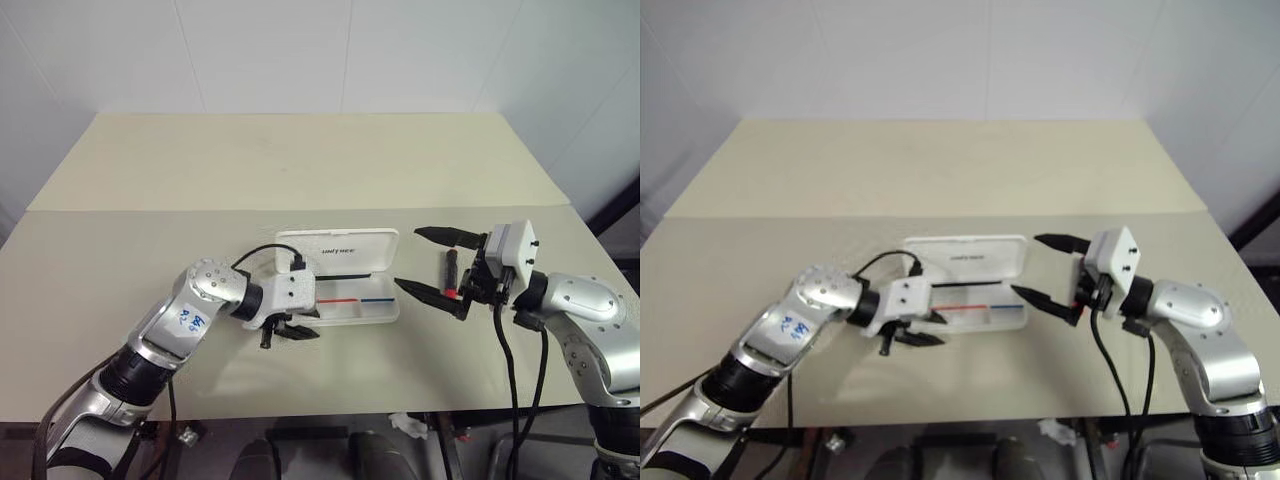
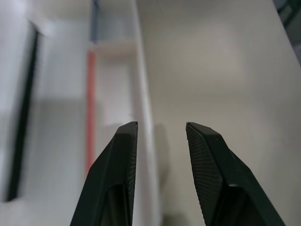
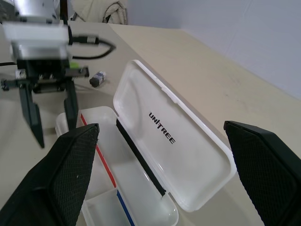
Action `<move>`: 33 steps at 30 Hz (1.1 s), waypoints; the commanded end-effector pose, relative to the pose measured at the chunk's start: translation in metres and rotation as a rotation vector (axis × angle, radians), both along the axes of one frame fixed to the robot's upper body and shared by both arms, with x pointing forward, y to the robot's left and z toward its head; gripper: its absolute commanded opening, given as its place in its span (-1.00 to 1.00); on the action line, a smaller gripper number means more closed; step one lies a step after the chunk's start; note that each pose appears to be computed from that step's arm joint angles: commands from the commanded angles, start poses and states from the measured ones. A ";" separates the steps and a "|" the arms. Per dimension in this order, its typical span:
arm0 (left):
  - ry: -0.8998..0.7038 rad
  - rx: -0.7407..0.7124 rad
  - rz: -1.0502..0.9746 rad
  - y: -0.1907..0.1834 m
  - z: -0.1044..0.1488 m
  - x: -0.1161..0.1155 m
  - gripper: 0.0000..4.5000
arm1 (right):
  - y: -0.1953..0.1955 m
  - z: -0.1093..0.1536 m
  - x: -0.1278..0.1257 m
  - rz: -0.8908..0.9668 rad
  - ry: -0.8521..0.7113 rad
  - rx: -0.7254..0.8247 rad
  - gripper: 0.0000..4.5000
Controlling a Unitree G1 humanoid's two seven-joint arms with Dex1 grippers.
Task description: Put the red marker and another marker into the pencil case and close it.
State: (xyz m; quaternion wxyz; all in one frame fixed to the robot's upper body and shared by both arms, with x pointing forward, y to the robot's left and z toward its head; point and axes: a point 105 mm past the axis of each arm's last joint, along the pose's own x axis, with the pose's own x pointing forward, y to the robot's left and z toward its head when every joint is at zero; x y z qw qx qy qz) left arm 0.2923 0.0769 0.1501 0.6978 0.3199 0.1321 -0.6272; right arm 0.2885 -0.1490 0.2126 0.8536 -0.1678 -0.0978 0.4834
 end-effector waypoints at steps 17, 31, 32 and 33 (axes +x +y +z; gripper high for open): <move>-0.065 -0.249 -0.015 0.051 0.091 0.012 1.00 | -0.049 0.010 0.023 -0.558 0.542 -0.104 1.00; -0.176 -0.176 0.119 0.069 0.097 0.027 1.00 | -0.096 -0.048 0.053 -1.050 0.816 0.015 1.00; -0.173 -0.174 0.124 0.070 0.095 0.026 1.00 | -0.095 -0.050 0.055 -1.055 0.830 0.033 1.00; -0.168 -0.172 0.131 0.071 0.093 0.024 1.00 | -0.093 -0.051 0.058 -1.065 0.835 0.045 1.00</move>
